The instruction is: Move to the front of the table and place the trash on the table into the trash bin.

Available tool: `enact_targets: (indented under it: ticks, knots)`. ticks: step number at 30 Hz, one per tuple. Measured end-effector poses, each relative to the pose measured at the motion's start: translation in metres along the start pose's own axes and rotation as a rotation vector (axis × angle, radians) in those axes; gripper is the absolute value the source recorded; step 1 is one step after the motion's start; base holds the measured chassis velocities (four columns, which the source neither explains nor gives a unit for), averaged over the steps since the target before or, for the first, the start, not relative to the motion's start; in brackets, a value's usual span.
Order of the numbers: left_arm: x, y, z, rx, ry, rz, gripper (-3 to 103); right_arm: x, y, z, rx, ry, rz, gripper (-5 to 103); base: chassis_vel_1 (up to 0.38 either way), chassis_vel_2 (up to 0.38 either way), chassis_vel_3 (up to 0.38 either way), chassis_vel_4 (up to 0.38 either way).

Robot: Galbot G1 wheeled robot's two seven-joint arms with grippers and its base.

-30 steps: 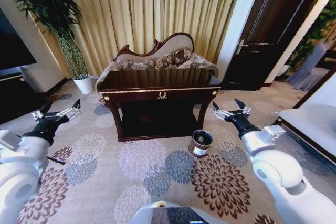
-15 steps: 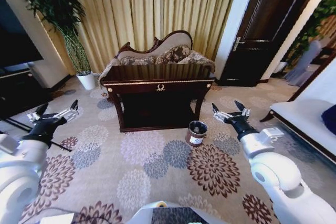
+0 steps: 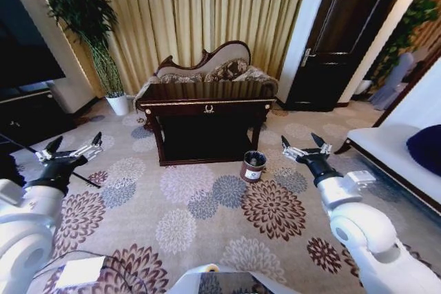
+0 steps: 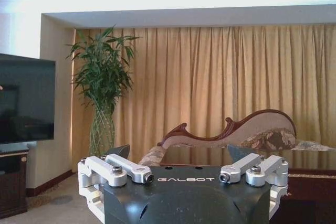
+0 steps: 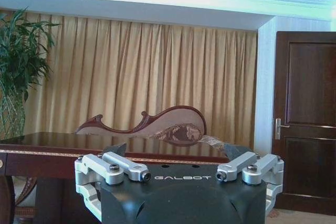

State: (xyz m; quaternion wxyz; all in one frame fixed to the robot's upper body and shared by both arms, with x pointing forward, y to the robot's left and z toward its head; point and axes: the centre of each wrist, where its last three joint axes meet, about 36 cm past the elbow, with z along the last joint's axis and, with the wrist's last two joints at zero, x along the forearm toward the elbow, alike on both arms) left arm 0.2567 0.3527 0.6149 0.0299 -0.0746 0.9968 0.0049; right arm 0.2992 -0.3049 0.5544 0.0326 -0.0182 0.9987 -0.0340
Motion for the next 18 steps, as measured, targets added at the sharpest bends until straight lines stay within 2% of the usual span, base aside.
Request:
enact_targets:
  ticks: [11,18]
  knots:
    - [0.004,0.001,0.005,0.009,0.015,-0.019,100,-0.006,-0.016,0.007,0.013,-0.008,0.028,100,0.000,0.000,0.000,0.000]
    - [0.001,0.001,0.001,-0.006,-0.002,-0.008,100,-0.008,-0.017,0.008,0.016,-0.011,0.040,100,0.000,0.000,0.000,0.000]
